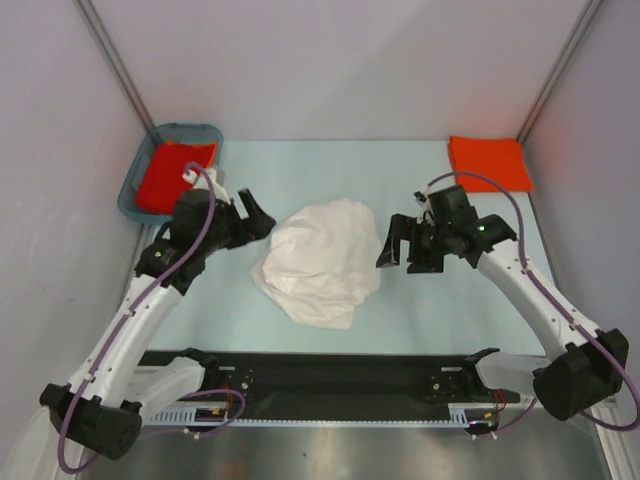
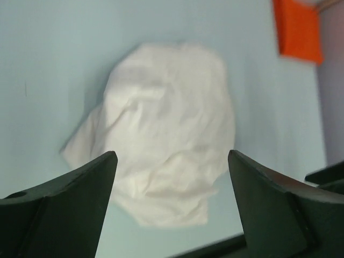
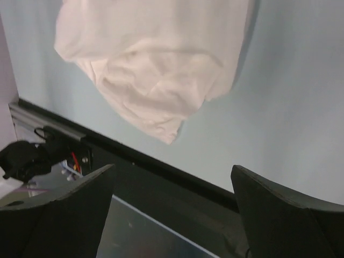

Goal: Fold and stack the t-shirts
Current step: Move the tshirt to the center of the board, then flatten the tshirt out

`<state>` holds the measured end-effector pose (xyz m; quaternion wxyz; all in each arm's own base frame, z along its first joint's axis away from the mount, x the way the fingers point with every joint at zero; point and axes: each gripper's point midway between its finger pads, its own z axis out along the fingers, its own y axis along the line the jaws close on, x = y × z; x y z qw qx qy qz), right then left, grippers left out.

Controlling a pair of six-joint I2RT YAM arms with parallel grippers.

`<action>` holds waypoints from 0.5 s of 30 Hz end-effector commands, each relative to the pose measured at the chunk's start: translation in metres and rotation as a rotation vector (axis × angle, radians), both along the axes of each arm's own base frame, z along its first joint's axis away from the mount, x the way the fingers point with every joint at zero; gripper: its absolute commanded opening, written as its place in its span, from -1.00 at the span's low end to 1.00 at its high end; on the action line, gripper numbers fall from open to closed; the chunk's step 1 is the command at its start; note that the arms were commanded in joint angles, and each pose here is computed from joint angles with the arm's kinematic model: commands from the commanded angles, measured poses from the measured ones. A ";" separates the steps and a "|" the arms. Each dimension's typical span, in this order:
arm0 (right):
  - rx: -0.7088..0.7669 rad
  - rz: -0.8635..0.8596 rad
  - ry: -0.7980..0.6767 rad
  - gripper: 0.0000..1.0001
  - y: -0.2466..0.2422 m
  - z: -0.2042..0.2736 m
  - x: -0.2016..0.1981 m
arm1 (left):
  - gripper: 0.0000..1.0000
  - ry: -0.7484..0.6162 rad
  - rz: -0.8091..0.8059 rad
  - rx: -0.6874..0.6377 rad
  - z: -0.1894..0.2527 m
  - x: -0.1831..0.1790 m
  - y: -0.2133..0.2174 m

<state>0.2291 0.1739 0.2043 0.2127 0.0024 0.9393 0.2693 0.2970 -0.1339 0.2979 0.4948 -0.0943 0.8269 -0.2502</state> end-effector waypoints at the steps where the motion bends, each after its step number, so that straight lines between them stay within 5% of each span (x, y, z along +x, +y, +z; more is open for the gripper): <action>1: 0.121 0.117 0.067 0.89 0.040 -0.029 -0.005 | 0.78 0.124 -0.175 0.045 -0.048 -0.040 -0.013; 5: 0.078 0.227 0.193 0.79 0.074 -0.071 -0.021 | 0.62 0.284 -0.370 0.016 -0.094 -0.047 -0.046; 8: 0.016 0.220 0.255 0.70 0.077 -0.107 -0.021 | 0.72 0.388 -0.419 0.095 -0.131 -0.043 -0.064; 10: 0.009 0.198 0.269 0.54 0.075 -0.119 -0.012 | 0.77 0.434 -0.361 0.176 -0.150 -0.039 -0.056; 15: 0.019 0.131 0.267 0.49 0.061 -0.131 0.019 | 0.73 0.453 -0.165 0.330 -0.164 -0.030 -0.013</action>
